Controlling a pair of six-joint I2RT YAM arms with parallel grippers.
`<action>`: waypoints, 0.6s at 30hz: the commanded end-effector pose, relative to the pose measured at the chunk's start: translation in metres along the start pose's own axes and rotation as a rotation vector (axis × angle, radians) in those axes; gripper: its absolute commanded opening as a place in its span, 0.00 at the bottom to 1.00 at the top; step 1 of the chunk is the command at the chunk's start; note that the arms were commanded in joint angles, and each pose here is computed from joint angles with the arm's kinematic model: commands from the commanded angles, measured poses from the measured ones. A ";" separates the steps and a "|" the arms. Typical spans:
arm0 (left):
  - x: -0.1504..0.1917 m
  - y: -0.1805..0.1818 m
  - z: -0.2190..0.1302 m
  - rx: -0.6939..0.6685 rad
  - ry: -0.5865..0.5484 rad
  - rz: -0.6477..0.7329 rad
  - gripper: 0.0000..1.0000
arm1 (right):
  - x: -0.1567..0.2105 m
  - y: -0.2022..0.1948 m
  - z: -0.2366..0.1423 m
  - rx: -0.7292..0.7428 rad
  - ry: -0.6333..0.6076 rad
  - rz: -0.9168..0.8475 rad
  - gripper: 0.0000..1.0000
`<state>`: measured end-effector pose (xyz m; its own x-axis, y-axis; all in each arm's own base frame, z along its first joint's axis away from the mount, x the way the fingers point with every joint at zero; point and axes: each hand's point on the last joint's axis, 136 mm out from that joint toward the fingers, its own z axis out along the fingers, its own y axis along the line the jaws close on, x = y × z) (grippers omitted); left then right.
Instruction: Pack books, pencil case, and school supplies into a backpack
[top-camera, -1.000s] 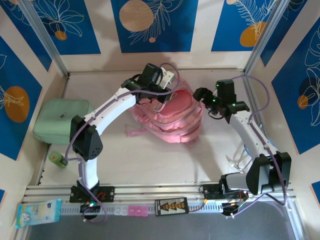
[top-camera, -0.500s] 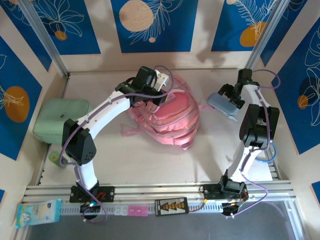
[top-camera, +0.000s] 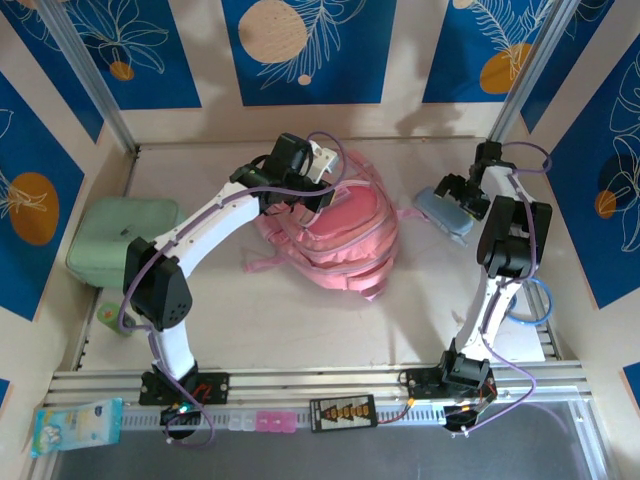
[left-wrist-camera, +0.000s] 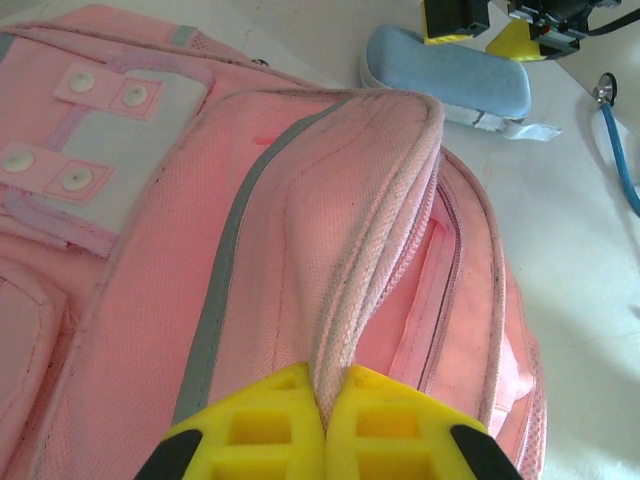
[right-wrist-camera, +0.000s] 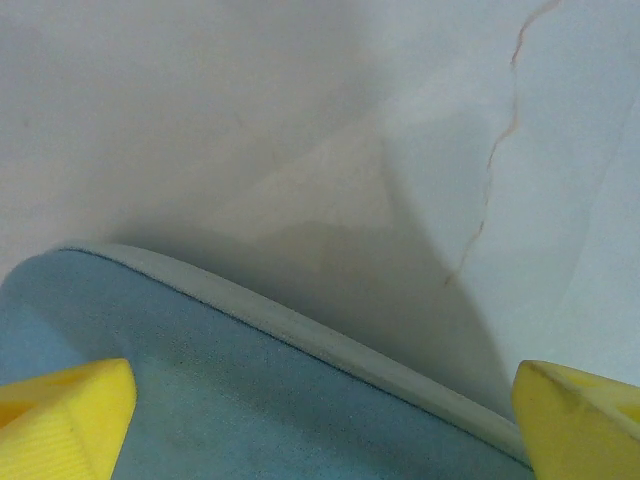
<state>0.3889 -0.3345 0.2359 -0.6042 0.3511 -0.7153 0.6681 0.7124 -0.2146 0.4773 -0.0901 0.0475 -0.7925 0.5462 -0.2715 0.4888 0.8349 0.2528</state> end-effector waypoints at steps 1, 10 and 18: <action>-0.026 -0.003 -0.025 0.023 -0.101 0.000 0.00 | 0.035 0.012 -0.018 -0.090 0.085 0.035 0.92; -0.021 -0.003 -0.013 0.057 -0.080 -0.025 0.00 | 0.081 0.036 -0.026 -0.250 0.162 -0.027 0.69; -0.018 -0.003 -0.011 0.063 -0.072 -0.032 0.00 | 0.111 0.032 -0.021 -0.268 0.258 -0.076 0.70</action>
<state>0.3890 -0.3351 0.2366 -0.6140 0.3357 -0.7144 0.6690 0.7016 -0.2453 0.4164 -0.0201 0.0524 -0.8773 0.4607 -0.1346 0.3609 0.8180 0.4479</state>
